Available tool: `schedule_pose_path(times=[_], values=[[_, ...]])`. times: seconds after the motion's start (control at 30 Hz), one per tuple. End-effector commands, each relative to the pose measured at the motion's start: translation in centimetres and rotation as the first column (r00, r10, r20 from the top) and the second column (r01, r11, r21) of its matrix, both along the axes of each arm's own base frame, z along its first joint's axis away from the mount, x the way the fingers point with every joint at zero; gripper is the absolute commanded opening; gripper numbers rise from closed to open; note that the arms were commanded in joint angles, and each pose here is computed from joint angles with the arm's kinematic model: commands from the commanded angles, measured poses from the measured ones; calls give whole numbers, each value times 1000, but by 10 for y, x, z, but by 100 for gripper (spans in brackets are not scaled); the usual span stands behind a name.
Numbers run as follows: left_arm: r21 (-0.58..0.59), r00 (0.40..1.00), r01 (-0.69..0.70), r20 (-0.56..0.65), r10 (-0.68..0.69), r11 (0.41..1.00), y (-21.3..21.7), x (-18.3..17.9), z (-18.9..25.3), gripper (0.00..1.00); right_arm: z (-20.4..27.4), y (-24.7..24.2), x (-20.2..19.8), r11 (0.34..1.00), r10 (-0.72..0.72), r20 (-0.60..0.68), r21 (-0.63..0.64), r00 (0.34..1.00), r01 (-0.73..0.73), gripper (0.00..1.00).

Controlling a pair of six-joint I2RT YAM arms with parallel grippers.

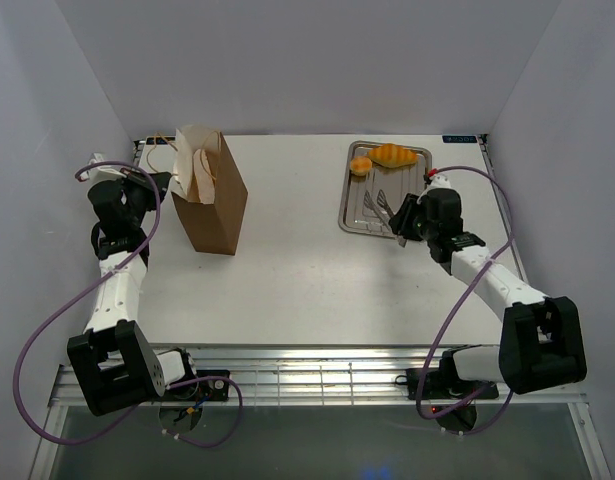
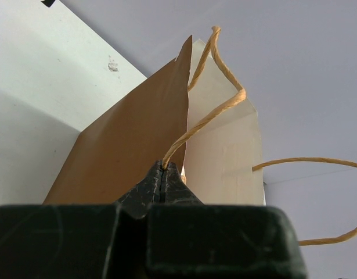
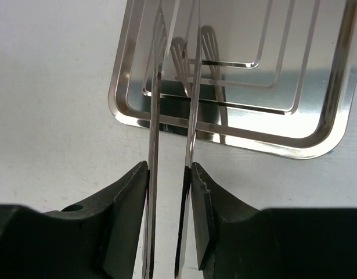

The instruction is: Place the fake bread into the paper bag

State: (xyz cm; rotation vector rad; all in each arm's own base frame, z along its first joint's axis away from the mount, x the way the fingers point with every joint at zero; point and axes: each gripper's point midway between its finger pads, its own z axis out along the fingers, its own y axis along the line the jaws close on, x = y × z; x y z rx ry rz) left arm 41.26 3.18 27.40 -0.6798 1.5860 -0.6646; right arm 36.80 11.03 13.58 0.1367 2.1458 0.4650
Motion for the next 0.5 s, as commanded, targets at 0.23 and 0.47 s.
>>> schedule_pose_path(times=[0.23, 0.47], values=[[-4, 999, 14, -40, -14, 1000, -4, -10, -15, 0, -45, 3, -5, 981, -50, 36, -186, 998, 56, 42], [-6, 999, 17, -40, -17, 1000, -4, -11, -16, 0, -68, 9, -10, 976, -36, -5, -217, 999, 34, 44]])
